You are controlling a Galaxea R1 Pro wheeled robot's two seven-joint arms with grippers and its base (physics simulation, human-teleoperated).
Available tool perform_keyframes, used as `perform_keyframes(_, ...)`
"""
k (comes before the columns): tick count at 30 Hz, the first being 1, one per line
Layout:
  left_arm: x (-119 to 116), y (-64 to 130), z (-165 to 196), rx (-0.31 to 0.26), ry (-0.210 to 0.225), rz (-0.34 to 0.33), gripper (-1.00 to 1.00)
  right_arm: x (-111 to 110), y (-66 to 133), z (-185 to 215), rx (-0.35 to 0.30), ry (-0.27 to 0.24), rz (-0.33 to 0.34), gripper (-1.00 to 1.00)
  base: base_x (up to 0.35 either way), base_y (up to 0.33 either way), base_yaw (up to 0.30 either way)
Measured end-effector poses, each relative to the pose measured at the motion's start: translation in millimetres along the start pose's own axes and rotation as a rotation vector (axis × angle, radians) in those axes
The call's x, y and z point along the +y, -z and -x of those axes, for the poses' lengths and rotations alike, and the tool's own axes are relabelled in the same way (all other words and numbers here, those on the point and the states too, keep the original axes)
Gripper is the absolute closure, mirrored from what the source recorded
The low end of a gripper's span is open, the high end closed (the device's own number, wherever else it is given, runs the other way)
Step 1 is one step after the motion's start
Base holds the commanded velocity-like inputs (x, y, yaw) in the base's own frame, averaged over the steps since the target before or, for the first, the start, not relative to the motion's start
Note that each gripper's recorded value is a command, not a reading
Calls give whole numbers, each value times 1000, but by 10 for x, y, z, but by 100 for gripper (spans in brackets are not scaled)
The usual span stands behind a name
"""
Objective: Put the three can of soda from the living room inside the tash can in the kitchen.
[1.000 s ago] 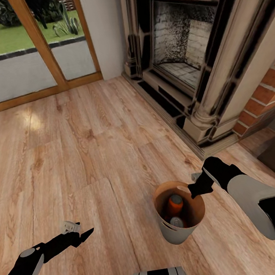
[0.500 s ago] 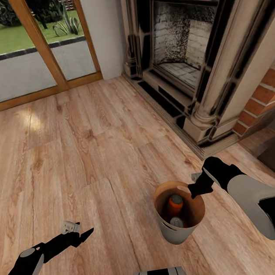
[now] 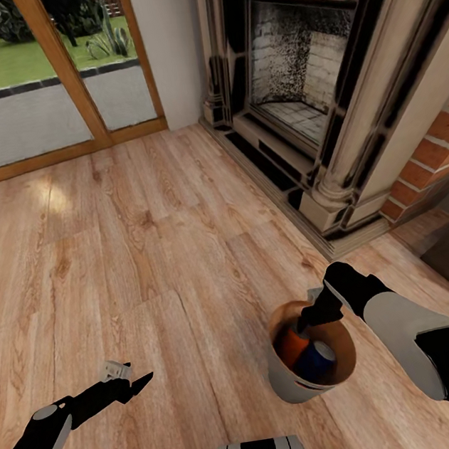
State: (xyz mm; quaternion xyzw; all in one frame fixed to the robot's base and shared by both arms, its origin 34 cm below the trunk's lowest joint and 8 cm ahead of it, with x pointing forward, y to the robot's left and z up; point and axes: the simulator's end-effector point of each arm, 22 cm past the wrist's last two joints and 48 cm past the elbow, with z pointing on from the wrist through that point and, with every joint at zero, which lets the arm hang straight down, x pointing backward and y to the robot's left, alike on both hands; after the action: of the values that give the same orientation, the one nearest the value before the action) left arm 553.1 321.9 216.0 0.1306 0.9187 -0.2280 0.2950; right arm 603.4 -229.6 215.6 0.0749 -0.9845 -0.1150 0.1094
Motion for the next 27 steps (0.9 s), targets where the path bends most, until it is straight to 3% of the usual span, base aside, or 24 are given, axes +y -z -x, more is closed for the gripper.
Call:
perform_keyframes(17,-2,-2,-3,2,-2,0,-100,-9,1,-3,2,5,-8,-100,0,0,0)
perform_keyframes(23,-22,53,112,-15,-10,1,-100,91,129,38,-26,-6,23,-100,0,0,0)
perform_keyframes(27,-30,92,183,-24,-14,4,-100,61,230,57,-38,7,-2,-100,0,0,0)
